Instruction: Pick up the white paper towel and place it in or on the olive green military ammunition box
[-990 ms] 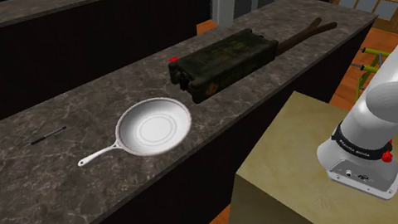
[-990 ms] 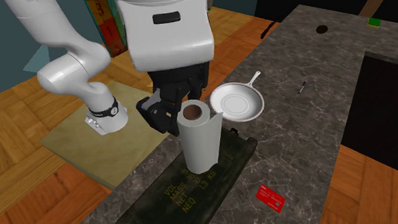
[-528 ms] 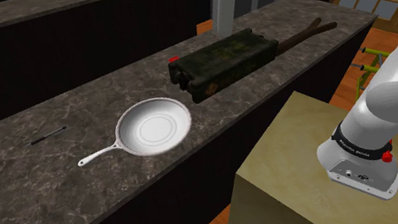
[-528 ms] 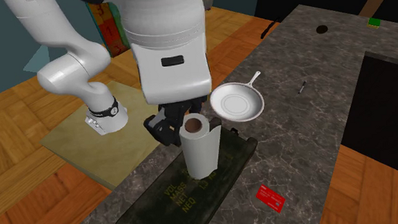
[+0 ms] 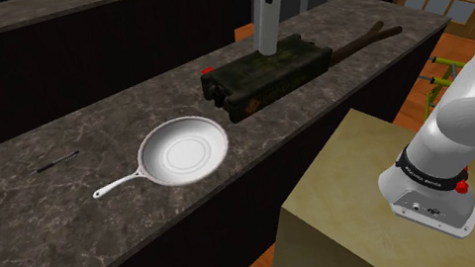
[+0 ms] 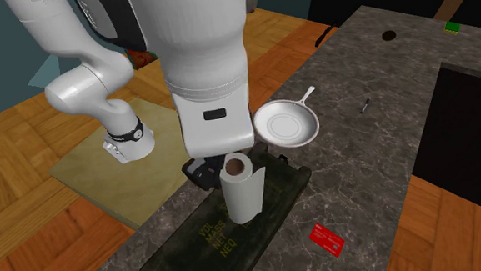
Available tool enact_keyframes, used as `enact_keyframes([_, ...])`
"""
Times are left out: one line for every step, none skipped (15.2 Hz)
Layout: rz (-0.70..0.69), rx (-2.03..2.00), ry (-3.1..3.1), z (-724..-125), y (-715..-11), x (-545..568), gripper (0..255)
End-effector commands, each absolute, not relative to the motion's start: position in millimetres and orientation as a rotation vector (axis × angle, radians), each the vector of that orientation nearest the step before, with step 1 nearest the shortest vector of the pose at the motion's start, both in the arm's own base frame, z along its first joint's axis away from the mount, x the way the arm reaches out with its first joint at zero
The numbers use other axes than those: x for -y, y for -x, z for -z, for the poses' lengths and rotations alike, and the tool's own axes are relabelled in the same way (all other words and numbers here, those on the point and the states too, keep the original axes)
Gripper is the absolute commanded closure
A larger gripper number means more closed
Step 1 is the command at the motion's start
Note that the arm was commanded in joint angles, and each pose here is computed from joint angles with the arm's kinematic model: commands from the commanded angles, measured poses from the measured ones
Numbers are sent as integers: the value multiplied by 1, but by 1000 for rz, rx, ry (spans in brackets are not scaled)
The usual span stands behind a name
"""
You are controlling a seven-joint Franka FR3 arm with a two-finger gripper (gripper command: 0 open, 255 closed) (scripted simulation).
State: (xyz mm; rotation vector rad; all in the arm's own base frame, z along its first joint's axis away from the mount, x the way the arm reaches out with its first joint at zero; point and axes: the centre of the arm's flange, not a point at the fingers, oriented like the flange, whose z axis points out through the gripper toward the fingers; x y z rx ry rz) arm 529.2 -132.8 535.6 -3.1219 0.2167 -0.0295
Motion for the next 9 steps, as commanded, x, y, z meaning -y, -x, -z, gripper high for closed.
enact_keyframes([30,-217,3122,-525,-529,132,255])
enact_keyframes([30,-217,3122,-520,-529,132,255])
enact_keyframes([30,-217,3122,-515,-529,132,255])
enact_keyframes([30,-217,3122,-507,-529,132,255])
enact_keyframes([30,-217,3122,-507,-529,132,255])
enact_keyframes([30,-217,3122,-507,-529,132,255])
enact_keyframes([30,-217,3122,-507,-529,132,255])
enact_keyframes([30,-217,3122,-507,-529,132,255])
enact_keyframes([30,-217,3122,-507,-529,132,255])
